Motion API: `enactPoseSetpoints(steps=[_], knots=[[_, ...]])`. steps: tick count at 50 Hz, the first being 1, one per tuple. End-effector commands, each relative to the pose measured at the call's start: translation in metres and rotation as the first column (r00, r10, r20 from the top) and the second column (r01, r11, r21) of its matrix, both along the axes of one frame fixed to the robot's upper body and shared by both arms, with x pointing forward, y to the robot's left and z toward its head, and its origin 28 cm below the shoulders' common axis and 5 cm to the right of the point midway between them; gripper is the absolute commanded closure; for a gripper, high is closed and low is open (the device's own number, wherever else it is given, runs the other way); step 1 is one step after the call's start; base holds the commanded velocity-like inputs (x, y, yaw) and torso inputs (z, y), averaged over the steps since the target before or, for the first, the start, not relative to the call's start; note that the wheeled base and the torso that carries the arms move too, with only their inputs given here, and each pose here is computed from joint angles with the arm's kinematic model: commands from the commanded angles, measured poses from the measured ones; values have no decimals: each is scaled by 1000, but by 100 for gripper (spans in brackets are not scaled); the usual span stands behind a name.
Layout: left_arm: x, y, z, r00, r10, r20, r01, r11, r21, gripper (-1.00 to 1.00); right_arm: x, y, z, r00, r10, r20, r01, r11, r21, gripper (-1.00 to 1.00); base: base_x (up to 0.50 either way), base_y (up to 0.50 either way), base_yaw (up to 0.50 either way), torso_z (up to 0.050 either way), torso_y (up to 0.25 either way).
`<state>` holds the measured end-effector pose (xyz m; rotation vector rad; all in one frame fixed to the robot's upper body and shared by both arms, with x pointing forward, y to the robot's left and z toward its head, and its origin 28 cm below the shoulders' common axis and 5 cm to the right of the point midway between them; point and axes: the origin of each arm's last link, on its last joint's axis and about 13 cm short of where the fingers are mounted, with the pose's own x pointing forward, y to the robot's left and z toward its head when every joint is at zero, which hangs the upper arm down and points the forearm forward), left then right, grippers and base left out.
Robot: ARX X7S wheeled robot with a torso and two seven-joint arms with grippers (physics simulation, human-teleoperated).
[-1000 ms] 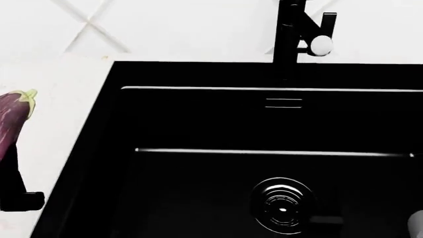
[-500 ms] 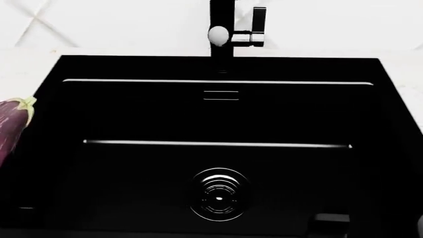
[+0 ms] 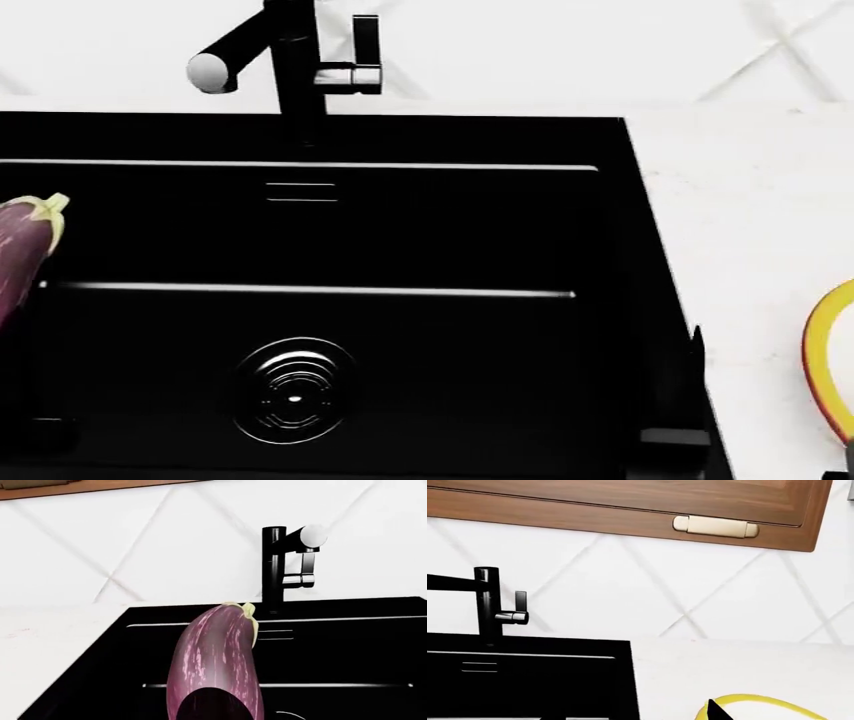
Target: There is a mixed pile of frozen fruits and vegetables on the counter. Locate all the frozen vegetables and place the items in a bowl on the counter. Take all the frozen fruits and defrost them in a running sink.
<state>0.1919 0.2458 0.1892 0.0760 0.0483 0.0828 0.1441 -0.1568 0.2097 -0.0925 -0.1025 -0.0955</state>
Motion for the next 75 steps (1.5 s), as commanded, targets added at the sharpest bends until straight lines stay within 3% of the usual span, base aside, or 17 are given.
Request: enactPoseSetpoints(steps=[1, 70, 75], knots=[[0, 2, 1, 1000, -3, 11, 3, 1000, -22, 100, 2, -1, 1, 999, -6, 37, 6, 1000, -1, -100, 13, -500, 0, 0, 0], [-9, -5, 8, 998, -52, 28, 53, 999, -14, 100, 0, 0, 0, 1000, 1, 25, -1, 1000, -15, -100, 12, -498, 0, 0, 0], [-14, -11, 11, 995, -91, 37, 92, 996, -22, 100, 1, 1, -1, 1000, 14, 28, -13, 1000, -27, -100, 0, 0, 0, 0, 2]])
